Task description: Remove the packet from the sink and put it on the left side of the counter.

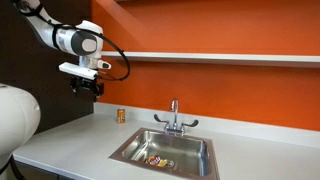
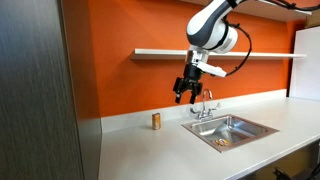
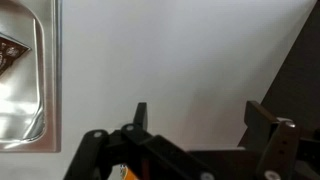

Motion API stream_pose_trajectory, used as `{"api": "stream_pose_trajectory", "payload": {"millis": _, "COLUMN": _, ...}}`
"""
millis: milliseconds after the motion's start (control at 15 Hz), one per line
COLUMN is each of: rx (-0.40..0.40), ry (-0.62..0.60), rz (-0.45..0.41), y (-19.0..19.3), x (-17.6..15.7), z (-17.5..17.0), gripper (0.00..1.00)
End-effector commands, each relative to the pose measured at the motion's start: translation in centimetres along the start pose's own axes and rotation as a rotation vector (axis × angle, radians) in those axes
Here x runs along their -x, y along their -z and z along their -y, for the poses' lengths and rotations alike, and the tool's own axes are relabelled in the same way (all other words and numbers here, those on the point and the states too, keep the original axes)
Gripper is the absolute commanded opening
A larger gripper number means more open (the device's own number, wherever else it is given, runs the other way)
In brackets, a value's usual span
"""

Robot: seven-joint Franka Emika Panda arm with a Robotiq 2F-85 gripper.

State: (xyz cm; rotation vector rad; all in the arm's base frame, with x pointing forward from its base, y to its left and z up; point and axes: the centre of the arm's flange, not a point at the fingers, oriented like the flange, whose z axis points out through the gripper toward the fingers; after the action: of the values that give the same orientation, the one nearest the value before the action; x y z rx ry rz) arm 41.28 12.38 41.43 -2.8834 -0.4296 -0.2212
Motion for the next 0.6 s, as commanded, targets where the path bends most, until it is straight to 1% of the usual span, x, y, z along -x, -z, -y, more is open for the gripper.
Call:
{"api": "stream_pose_trajectory", "payload": {"millis": 0, "rx": 0.0, "ry": 0.0, "rz": 0.0, "y": 0.0, "x": 0.0, "z": 0.0, "gripper": 1.0}}
{"api": "stream_pose_trajectory", "payload": {"millis": 267, "rx": 0.056, "ry": -0.035, "rz": -0.013, "y": 0.8, "x": 0.1, "z": -1.4, "gripper": 1.0}}
{"api": "stream_pose_trajectory", "payload": {"millis": 533, "rx": 0.131, "ry": -0.109, "rz": -0.033, "y": 2.2, "x": 0.5, "z": -3.9, "gripper": 1.0}}
